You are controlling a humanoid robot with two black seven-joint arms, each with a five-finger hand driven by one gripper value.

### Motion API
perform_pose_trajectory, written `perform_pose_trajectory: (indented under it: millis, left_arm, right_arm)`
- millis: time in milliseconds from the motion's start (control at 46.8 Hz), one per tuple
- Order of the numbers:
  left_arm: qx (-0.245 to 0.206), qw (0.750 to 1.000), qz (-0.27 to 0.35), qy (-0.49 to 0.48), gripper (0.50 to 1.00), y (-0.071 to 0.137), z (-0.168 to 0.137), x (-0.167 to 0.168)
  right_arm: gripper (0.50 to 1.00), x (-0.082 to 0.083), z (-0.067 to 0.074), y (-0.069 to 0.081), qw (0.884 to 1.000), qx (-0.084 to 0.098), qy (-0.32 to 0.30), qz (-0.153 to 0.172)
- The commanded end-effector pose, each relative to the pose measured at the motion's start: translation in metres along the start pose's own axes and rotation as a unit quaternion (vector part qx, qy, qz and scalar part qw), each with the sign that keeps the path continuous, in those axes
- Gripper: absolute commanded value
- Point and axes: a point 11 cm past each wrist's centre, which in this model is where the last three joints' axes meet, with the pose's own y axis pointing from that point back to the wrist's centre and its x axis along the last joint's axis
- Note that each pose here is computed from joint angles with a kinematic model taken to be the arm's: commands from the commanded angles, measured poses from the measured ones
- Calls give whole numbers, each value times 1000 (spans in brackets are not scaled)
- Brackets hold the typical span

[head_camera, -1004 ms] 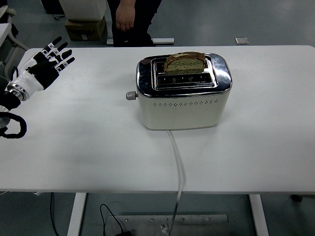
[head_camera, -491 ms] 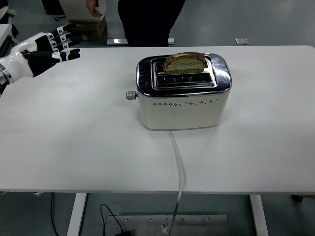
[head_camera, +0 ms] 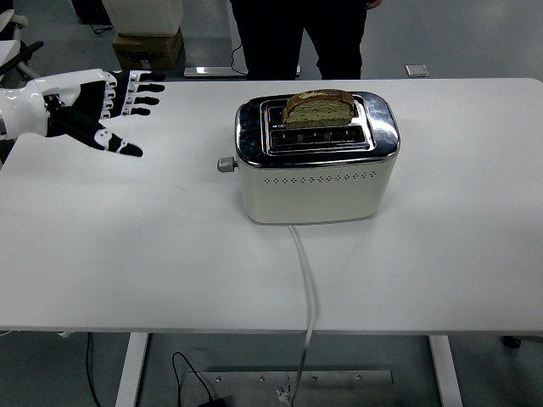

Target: Press down toaster

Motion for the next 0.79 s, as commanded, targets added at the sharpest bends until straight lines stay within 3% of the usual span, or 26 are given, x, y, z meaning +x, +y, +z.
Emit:
perform_pose_trajectory:
  millis: [0, 363, 769]
  left_arm:
    - [15, 999, -16, -26, 1000, 2, -2, -4]
    - [72, 991, -48, -105, 1000, -3, -21, -15]
    - [61, 987, -86, -123, 1000, -40, -15, -40]
  right_arm:
    - [1000, 0, 0, 0, 1000, 0, -1, 0]
    - [998, 0, 0, 0, 1000, 0, 0, 0]
    - [998, 0, 0, 0, 1000, 0, 0, 0]
